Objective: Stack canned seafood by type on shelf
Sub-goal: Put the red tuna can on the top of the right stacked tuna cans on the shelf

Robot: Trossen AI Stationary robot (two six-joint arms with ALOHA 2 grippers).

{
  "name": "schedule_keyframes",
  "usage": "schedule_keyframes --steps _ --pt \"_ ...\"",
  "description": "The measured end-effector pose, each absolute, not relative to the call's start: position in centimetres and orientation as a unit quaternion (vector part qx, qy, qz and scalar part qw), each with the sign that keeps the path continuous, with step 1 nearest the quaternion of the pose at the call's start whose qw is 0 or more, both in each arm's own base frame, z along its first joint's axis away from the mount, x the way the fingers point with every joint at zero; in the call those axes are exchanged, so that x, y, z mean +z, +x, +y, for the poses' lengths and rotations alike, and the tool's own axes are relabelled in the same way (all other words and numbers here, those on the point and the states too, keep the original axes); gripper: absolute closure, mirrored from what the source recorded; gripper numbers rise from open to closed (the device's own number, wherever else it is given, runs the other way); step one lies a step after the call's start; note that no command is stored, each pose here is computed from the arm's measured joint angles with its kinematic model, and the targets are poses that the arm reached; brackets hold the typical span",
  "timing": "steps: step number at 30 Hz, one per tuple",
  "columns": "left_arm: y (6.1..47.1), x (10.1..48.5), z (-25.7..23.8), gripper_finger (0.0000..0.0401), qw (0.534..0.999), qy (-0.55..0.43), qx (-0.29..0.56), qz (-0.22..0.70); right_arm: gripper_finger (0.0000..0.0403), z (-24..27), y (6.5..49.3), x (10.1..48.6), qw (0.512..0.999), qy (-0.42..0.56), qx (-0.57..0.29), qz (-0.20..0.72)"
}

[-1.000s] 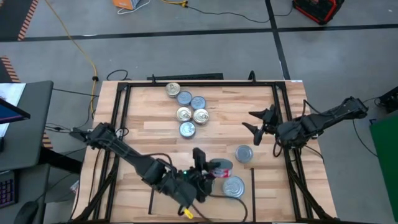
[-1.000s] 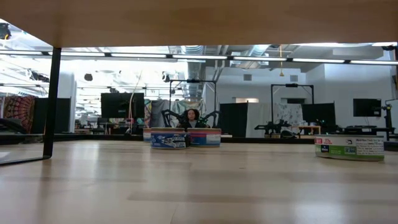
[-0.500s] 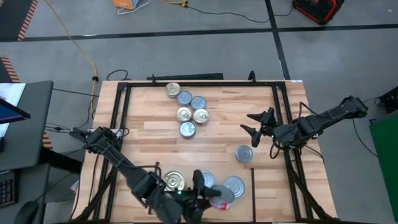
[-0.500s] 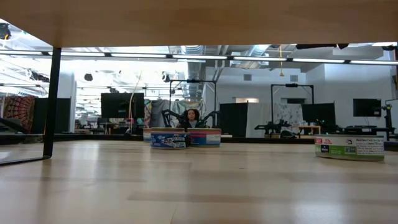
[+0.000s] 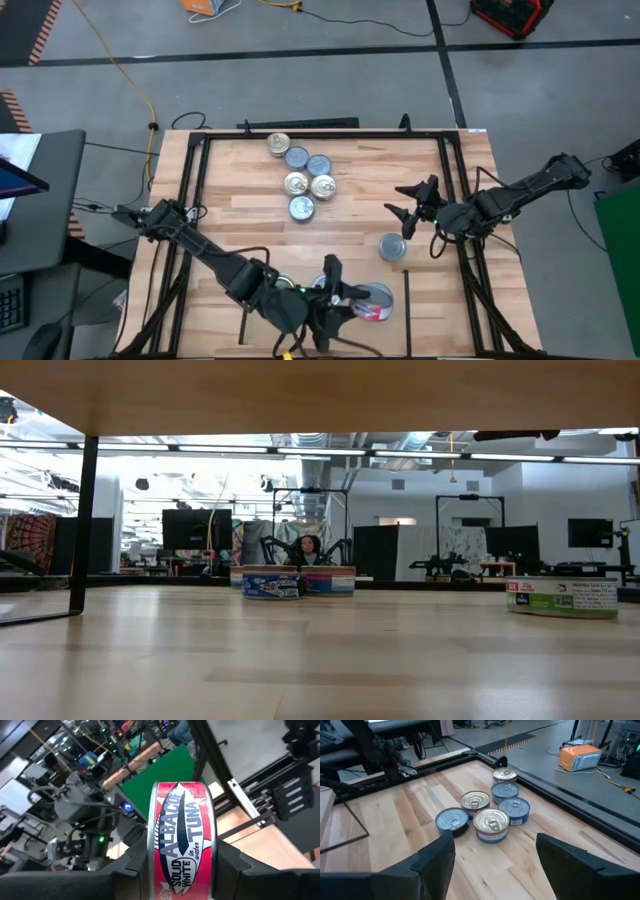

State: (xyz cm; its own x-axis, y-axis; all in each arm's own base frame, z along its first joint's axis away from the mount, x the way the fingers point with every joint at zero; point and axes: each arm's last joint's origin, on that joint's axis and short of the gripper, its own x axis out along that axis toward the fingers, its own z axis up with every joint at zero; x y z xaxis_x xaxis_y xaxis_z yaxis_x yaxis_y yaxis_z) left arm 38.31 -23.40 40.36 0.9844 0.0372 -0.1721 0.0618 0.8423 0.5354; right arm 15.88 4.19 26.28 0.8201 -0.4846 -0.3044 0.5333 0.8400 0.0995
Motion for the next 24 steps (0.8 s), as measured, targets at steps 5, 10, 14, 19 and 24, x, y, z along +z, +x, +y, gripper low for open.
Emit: schedule_keyframes --steps 5,10,14,19,24 --pt "39.4 39.8 -24.4 0.0272 0.952 0.292 0.002 0.088 0.0101 4.1 15.8 26.4 0.95 0.087 -0.268 0.132" --pt "40.8 40.4 -25.3 0.0272 0.949 0.3 0.016 0.098 0.0101 4.1 15.7 26.5 0.951 0.086 -0.267 0.132" --pt "41.7 39.2 -25.8 0.0272 0.943 0.306 0.046 0.123 0.0101 4.2 15.6 26.4 0.952 0.083 -0.263 0.135" --pt "42.0 36.6 -26.3 0.0272 0.922 0.34 0.068 0.173 0.0101 4.2 15.6 26.4 0.951 0.081 -0.264 0.137" --pt "42.0 36.6 -26.4 0.0272 0.918 0.351 0.051 0.176 0.0101 4.2 15.6 26.4 0.951 0.082 -0.264 0.136"
